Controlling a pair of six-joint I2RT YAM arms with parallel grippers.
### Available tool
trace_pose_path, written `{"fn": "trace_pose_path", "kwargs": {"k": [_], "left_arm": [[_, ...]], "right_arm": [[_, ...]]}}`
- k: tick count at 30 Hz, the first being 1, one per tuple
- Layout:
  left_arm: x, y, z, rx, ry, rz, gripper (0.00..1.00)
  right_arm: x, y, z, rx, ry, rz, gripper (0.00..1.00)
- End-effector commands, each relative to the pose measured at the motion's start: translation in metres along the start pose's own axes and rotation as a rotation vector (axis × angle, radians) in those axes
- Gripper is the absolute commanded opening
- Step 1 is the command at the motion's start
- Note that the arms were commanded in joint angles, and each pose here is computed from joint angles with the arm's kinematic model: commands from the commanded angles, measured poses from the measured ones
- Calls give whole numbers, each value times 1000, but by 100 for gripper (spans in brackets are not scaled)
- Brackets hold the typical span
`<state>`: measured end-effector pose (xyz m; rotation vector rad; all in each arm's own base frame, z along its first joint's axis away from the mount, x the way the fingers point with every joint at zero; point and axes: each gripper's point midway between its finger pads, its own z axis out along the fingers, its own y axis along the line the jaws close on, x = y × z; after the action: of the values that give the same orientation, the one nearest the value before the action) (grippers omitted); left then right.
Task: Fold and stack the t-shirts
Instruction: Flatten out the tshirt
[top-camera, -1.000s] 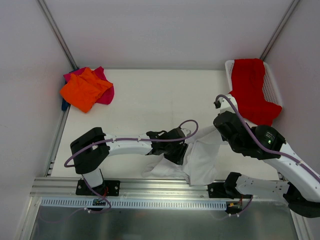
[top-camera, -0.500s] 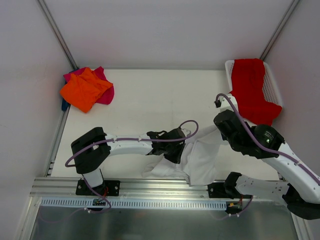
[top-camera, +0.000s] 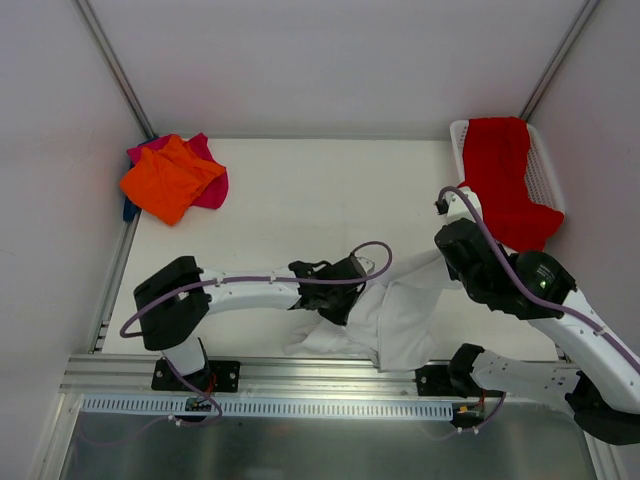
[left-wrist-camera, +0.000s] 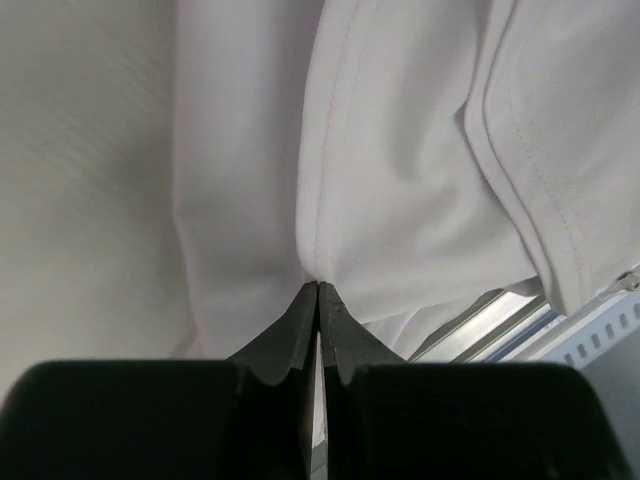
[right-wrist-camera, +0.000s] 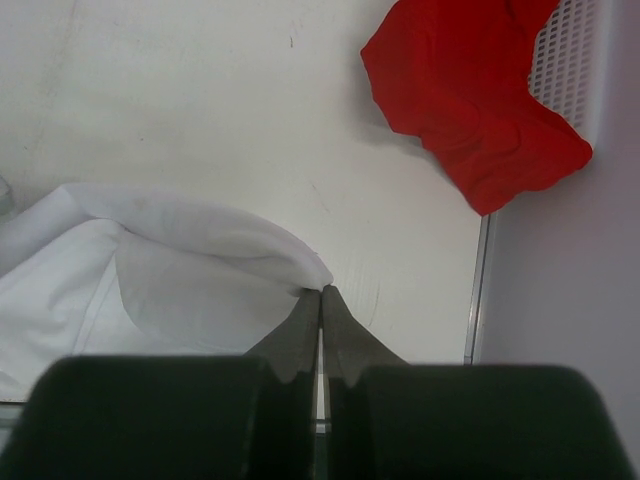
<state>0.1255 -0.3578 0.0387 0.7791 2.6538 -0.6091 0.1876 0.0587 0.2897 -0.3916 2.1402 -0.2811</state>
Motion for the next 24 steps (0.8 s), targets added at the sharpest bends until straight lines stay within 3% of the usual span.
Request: {"fn": "trace_pose_path", "kwargs": {"k": [1, 4, 6, 11, 15, 20, 24], "left_arm": [[-41, 10, -71, -94, -147, 108, 0], [-66, 26, -124, -172, -231, 152, 0], [-96, 33, -180, -201, -362, 141, 0], [-123, 60, -296, -316, -545, 158, 0], [-128, 87, -353, -483, -619, 178, 0], [-129, 99, -421, -571, -716, 187, 0], [-124, 83, -467, -465, -814, 202, 0]], "right_arm": [[-5, -4, 0, 5, -20, -5, 0], [-10, -6, -2, 1, -32, -5, 1], [-16, -10, -5, 2, -49, -2, 1], [-35, -21, -18, -3, -105, 8, 0], [-52, -33, -34, -20, -166, 2, 0], [-73, -52, -64, -63, -255, -2, 1], [-93, -58, -109, -234, -392, 34, 0]]}}
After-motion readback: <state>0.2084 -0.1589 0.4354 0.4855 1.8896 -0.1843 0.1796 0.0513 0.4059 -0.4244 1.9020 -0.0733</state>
